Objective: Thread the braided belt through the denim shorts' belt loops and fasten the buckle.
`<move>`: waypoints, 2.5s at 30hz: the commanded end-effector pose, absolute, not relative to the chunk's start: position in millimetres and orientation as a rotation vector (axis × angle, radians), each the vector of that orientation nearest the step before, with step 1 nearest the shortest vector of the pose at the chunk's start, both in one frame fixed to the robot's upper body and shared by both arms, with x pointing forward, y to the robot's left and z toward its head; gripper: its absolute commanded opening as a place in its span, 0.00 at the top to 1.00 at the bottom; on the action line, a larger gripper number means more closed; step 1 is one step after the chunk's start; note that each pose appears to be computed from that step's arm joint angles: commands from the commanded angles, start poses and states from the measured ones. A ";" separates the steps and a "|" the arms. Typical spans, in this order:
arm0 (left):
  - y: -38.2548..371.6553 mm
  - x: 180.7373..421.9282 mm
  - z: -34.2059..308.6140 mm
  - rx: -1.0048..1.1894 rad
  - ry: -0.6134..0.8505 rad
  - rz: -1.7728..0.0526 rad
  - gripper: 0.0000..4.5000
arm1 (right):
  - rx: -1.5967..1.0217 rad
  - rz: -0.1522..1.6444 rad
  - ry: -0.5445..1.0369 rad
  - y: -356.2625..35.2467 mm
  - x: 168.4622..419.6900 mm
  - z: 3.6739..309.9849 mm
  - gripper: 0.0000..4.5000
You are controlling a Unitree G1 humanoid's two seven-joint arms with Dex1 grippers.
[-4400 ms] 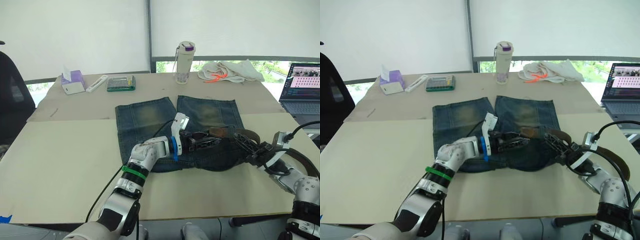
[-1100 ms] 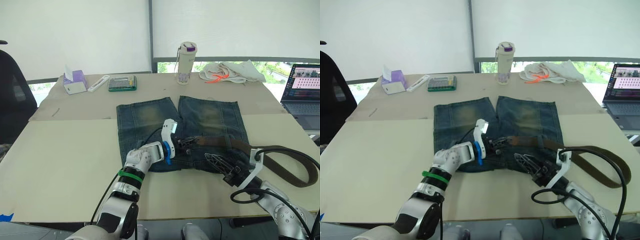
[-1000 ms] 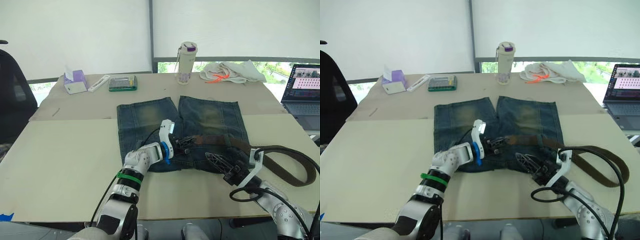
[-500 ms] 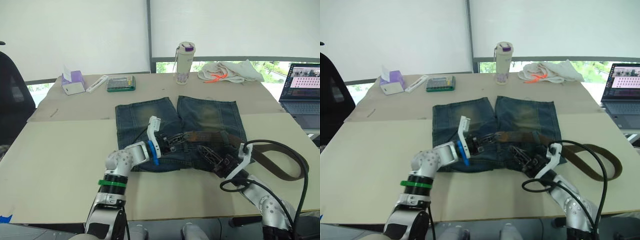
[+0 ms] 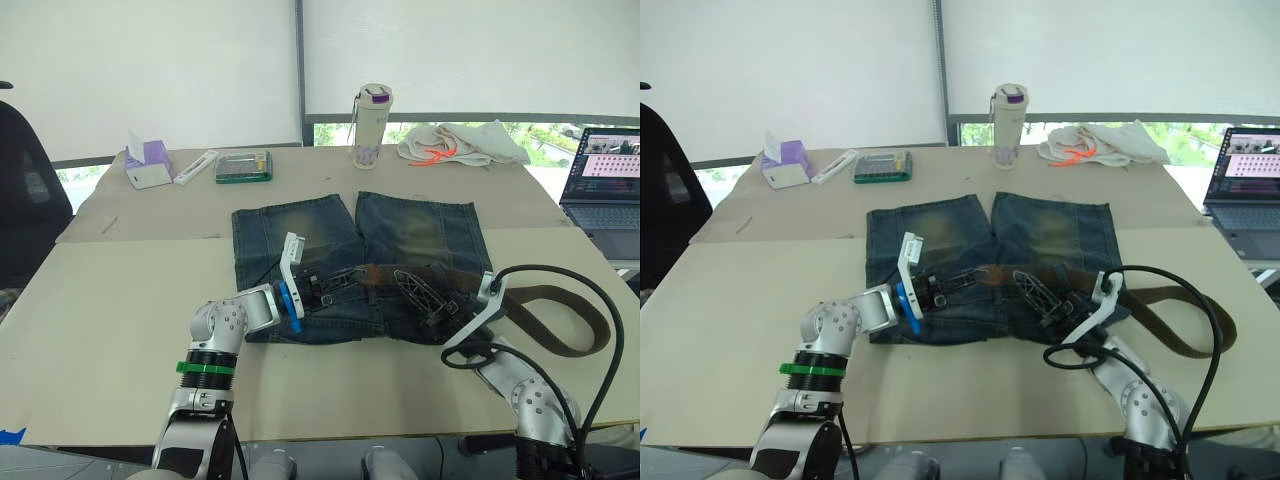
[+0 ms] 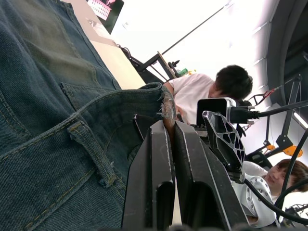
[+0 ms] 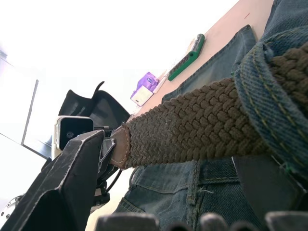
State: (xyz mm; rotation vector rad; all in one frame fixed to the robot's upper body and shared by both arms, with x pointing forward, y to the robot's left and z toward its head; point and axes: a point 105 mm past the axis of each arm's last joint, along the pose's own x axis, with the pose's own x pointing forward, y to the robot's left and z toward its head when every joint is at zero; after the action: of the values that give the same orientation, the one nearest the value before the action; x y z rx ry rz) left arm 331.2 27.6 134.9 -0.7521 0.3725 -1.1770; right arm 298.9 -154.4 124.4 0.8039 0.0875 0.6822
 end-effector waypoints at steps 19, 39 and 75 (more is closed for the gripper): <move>28.1 335.8 142.4 -0.706 0.282 -1.180 0.71 | 0.775 0.706 0.042 -161.3 296.8 140.5 1.00; 60.9 325.2 131.2 0.096 0.037 -1.242 0.01 | 0.706 0.482 0.232 -198.7 304.5 104.2 1.00; 59.1 335.1 116.0 -0.585 0.276 -1.049 0.01 | 0.976 0.747 0.243 -104.2 308.7 124.6 1.00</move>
State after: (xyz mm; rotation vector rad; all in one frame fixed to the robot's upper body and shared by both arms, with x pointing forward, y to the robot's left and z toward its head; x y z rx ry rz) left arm 335.2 64.8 96.3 -0.5494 0.3206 -1.0068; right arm 312.1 -109.3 109.7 0.9838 0.2975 0.6797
